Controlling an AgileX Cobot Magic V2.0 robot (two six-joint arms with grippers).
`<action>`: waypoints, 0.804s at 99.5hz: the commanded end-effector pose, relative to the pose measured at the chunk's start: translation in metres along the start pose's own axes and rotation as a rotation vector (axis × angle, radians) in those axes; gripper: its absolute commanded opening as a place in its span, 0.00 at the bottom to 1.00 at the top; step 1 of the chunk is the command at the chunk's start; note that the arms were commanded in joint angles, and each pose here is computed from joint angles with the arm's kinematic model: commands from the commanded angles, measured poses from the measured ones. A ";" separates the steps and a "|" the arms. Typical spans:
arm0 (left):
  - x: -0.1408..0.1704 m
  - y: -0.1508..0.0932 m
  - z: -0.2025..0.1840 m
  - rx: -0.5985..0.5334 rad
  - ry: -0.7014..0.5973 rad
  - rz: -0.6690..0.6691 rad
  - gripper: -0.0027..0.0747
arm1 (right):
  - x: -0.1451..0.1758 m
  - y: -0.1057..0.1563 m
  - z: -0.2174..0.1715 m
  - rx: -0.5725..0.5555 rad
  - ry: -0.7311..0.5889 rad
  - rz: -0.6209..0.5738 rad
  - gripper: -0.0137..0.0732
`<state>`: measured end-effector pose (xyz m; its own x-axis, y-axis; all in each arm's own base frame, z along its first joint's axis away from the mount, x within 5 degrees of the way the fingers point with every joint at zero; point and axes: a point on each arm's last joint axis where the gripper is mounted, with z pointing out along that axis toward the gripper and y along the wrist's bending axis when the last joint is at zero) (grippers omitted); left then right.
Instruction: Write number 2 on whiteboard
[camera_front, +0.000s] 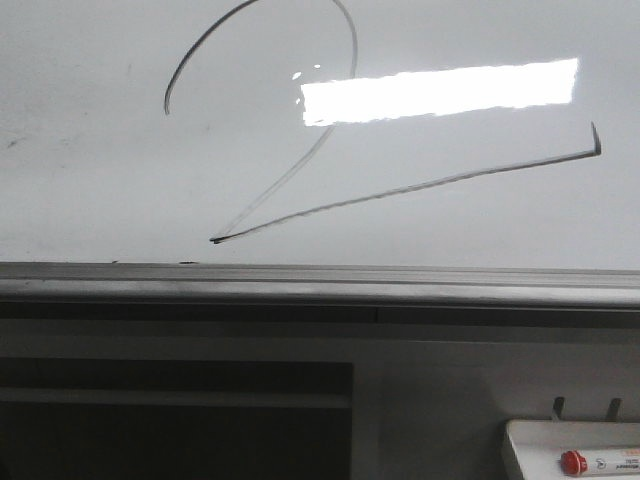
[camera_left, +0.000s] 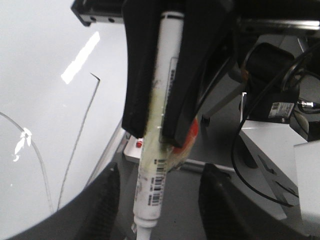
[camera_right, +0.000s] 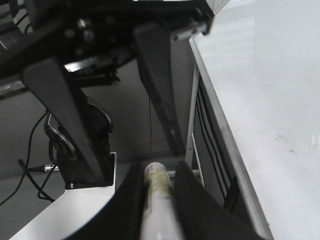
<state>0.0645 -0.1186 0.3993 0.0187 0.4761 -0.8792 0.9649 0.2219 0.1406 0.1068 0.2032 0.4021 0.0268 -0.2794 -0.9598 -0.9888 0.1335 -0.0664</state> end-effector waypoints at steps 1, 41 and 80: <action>-0.013 0.003 0.000 -0.003 -0.064 -0.021 0.43 | -0.017 0.001 -0.007 0.041 -0.087 -0.015 0.09; -0.015 0.011 0.011 -0.026 -0.067 -0.037 0.01 | -0.017 0.005 -0.006 0.003 -0.085 0.002 0.10; -0.011 0.019 0.014 -0.105 -0.075 -0.113 0.01 | -0.033 -0.013 -0.038 0.267 -0.232 -0.025 0.88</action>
<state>0.0806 -0.1317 0.3930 -0.0388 0.4771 -0.8780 0.9577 0.2684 0.1035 0.1121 0.1977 0.4143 0.0495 -0.1962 -0.9793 -0.9648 0.2443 -0.0977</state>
